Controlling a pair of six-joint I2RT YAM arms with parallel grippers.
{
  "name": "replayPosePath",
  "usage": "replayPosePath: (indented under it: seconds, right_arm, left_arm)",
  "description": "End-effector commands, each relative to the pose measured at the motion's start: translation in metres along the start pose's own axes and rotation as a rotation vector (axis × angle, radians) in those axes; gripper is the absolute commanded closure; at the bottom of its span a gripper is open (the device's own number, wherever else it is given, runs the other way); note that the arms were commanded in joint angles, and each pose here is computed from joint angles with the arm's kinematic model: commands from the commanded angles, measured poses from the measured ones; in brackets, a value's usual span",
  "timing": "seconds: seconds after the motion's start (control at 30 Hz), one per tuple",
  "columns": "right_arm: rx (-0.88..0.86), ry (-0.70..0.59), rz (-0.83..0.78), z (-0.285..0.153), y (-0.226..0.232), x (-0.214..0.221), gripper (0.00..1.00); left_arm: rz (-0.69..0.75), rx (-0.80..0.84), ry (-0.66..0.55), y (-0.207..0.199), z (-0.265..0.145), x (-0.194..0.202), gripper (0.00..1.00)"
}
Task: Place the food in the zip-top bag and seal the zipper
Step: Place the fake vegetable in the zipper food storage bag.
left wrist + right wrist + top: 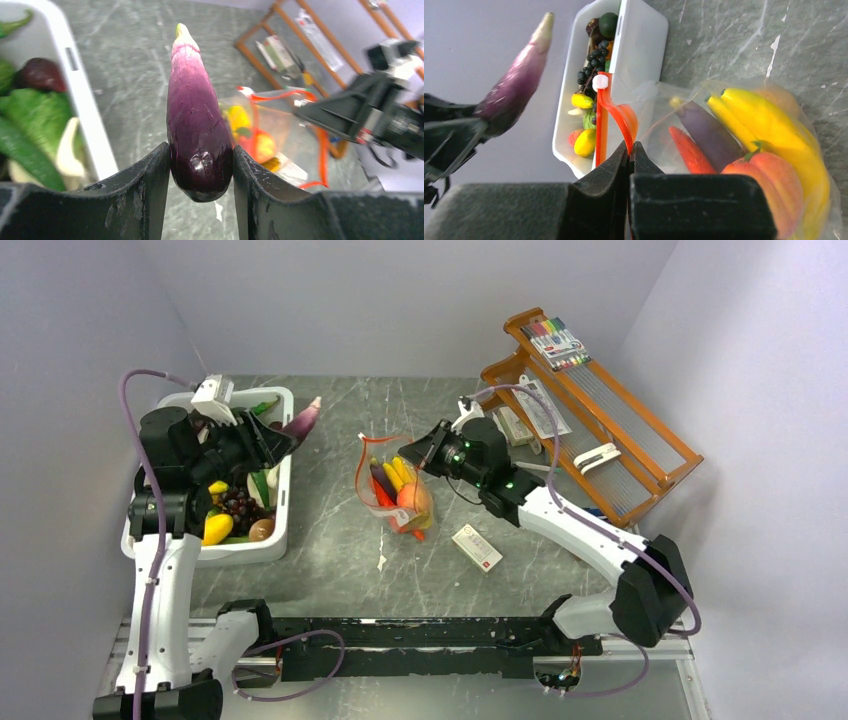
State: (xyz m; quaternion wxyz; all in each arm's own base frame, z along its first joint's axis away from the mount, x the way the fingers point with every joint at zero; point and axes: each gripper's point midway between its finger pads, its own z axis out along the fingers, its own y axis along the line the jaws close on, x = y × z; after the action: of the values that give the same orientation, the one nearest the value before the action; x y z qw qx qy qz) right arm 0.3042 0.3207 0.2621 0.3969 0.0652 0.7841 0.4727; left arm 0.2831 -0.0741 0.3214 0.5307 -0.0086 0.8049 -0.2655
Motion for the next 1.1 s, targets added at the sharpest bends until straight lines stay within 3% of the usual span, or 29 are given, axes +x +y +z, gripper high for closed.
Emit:
replayPosePath:
  seconds: [0.0, 0.3, 0.73, 1.07]
  right_arm:
    - [-0.020, -0.024, 0.046, 0.013, 0.006, -0.001, 1.00]
    - [-0.005, -0.021, 0.049, 0.018, 0.002, 0.003, 1.00]
    - [0.025, -0.059, 0.025, 0.011, -0.004, -0.003, 1.00]
    - [0.004, -0.051, 0.021, 0.012, 0.003, -0.004, 1.00]
  left_arm:
    - [0.014, 0.291, 0.018, -0.054, -0.014, -0.002, 0.64]
    - [-0.020, 0.418, 0.063, -0.079, -0.022, 0.015, 0.64]
    - [-0.058, 0.288, 0.220, -0.119, 0.017, 0.054, 0.65]
    - [-0.059, 0.200, 0.202, -0.123, 0.022, 0.050, 0.70]
